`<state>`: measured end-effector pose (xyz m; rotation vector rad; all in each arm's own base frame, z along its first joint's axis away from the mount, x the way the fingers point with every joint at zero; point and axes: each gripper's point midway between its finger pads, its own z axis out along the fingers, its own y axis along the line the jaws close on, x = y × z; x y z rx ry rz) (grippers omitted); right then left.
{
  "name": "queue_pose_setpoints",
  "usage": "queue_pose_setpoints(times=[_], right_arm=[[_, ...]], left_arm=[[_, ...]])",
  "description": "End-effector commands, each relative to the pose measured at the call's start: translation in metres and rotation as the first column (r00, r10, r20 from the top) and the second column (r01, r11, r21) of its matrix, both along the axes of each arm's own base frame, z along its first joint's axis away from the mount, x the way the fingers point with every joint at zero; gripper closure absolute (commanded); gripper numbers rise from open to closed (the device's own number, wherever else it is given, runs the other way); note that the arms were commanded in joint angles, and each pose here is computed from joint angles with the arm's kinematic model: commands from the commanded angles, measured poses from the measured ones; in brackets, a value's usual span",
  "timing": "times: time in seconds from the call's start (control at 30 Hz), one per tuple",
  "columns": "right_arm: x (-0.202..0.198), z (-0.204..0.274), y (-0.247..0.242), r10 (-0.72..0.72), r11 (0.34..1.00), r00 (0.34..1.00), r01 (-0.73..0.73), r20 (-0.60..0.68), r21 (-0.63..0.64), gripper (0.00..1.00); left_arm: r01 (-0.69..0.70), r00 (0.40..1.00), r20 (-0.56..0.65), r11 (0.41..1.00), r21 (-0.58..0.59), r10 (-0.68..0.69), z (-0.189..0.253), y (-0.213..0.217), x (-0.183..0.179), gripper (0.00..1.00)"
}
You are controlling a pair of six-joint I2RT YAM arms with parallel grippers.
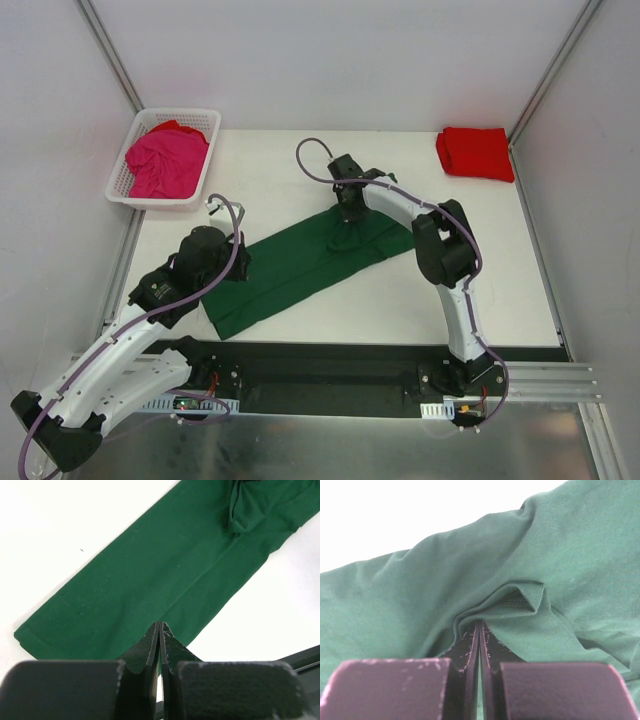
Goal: Fold and stack the t-shirts
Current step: Rotate the tshirt 90 degrees
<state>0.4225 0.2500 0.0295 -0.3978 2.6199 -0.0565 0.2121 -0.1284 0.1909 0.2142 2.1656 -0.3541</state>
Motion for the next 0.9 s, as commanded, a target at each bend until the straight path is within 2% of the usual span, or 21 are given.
queue_pose_setpoints(times=[0.0, 0.4, 0.57, 0.6, 0.63, 0.67, 0.73, 0.8, 0.83, 0.87], right_arm=[[0.012, 0.007, 0.015, 0.048, 0.999, 0.999, -0.048, -0.009, 0.016, 0.99], [0.028, 0.012, 0.054, 0.141, 0.983, 0.99, -0.139, -0.008, 0.122, 0.99], [0.035, 0.034, 0.057, 0.17, 0.972, 0.983, -0.179, 0.073, 0.151, 0.99], [0.045, 0.044, 0.054, 0.142, 0.975, 0.979, -0.163, 0.144, 0.149, 0.99], [0.046, 0.083, 0.05, 0.122, 0.972, 0.966, -0.162, 0.226, 0.167, 0.99], [0.04, 0.083, 0.039, 0.112, 0.977, 0.966, -0.149, 0.232, 0.15, 0.99], [0.041, 0.137, 0.02, 0.05, 0.981, 0.941, -0.11, 0.335, 0.161, 0.99], [0.031, 0.154, -0.006, -0.013, 0.985, 0.936, -0.048, 0.353, 0.165, 0.99], [0.021, 0.188, -0.018, -0.041, 0.979, 0.915, -0.043, 0.401, 0.198, 0.99], [0.011, 0.185, -0.032, -0.062, 0.981, 0.918, -0.016, 0.391, 0.193, 0.99]], left_arm=[[-0.035, 0.997, 0.063, 0.999, 0.005, 0.035, 0.023, 0.01, 0.005, 1.0], [-0.05, 0.997, 0.065, 0.999, 0.011, 0.049, 0.024, 0.016, 0.004, 1.0], [-0.047, 0.997, 0.063, 0.999, 0.022, 0.046, 0.021, 0.016, 0.003, 1.0], [-0.047, 0.997, 0.061, 0.999, 0.026, 0.045, 0.02, 0.016, 0.004, 1.0], [-0.043, 0.997, 0.059, 0.999, 0.033, 0.041, 0.018, 0.016, 0.005, 1.0], [-0.035, 0.998, 0.057, 0.999, 0.034, 0.033, 0.017, 0.014, 0.005, 1.0], [0.0, 0.998, 0.062, 0.999, 0.042, -0.002, 0.015, 0.006, 0.011, 1.0], [0.052, 0.996, 0.068, 0.998, 0.023, -0.054, 0.013, -0.01, 0.021, 1.0], [0.084, 0.994, 0.069, 0.996, 0.027, -0.085, 0.011, -0.017, 0.025, 1.0], [0.106, 0.992, 0.069, 0.994, 0.022, -0.107, 0.01, -0.024, 0.029, 1.0]])
